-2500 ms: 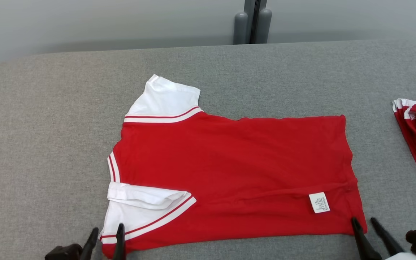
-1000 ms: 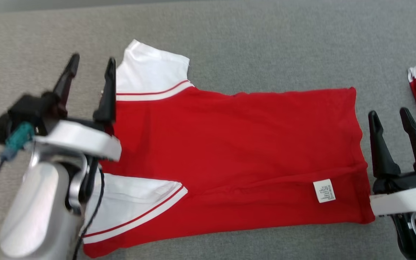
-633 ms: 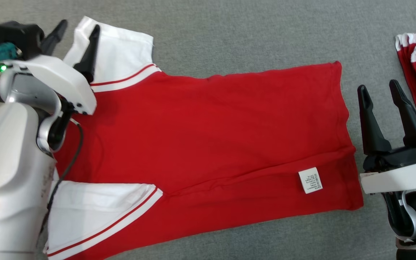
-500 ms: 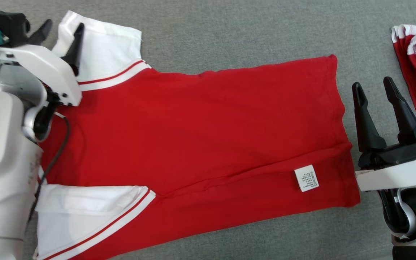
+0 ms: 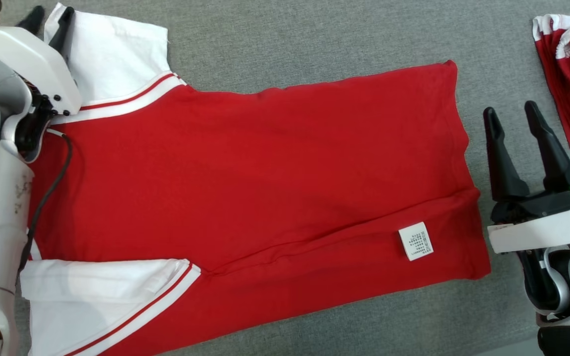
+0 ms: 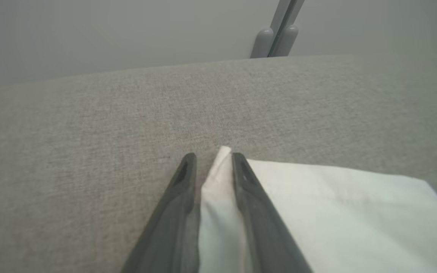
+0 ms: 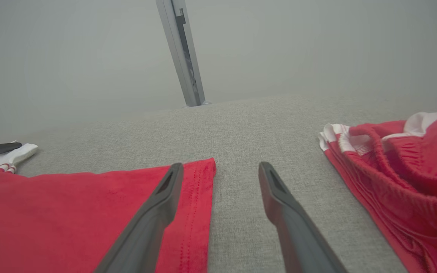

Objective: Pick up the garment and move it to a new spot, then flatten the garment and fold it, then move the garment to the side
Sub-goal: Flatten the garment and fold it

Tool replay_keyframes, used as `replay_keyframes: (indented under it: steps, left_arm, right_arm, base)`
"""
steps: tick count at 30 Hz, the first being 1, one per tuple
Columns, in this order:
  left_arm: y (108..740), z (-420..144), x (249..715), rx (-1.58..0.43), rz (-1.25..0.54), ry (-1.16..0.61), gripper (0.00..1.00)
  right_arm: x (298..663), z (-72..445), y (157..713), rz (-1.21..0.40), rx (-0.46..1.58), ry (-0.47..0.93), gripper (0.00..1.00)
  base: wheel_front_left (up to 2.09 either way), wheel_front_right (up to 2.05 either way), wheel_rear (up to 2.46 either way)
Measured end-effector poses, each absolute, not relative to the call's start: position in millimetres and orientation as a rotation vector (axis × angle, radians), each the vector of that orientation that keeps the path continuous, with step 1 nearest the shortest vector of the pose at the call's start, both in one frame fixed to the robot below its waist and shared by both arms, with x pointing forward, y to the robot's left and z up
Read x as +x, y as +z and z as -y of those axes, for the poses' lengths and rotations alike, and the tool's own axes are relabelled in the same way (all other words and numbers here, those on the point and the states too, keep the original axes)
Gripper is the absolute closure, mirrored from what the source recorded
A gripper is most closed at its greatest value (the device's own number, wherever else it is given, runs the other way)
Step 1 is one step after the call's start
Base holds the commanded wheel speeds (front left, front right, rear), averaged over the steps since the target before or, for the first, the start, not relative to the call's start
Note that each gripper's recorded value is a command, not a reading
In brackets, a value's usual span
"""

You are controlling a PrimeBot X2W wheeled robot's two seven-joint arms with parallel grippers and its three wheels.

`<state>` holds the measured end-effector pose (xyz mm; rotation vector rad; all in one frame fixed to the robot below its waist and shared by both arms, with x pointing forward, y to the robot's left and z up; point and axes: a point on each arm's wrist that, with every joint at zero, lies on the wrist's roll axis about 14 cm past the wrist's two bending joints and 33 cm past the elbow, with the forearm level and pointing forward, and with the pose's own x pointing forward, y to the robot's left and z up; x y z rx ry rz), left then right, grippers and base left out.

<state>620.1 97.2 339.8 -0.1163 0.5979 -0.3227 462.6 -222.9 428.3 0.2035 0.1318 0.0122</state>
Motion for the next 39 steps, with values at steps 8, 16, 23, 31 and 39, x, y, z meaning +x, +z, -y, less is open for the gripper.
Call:
replay_keyframes:
  steps: [8, 16, 23, 31, 39]
  left_arm:
    - [349, -93, 618, -0.098, -0.543, -0.346, 1.00]
    - [360, -89, 622, -0.090, -0.489, -0.360, 1.00]
    - [364, -94, 624, -0.095, -0.449, -0.356, 1.00]
    - [377, -97, 625, -0.106, -0.392, -0.356, 1.00]
    - [410, -101, 629, -0.122, -0.287, -0.356, 1.00]
  right_arm:
    - [481, 223, 431, -0.137, 0.202, 0.040, 0.00]
    - [509, 216, 410, -0.280, 0.188, 0.112, 0.00]
    - [513, 204, 374, -0.472, 0.194, 0.170, 0.00]
    - [513, 199, 365, -0.600, 0.223, 0.207, 0.90]
    - [528, 197, 385, -0.596, 0.286, 0.224, 1.00]
  base:
    - [0.00, 0.00, 0.00]
    - [0.00, 0.00, 0.00]
    - [0.00, 0.00, 0.00]
    - [0.00, 0.00, 0.00]
    - [0.00, 0.00, 0.00]
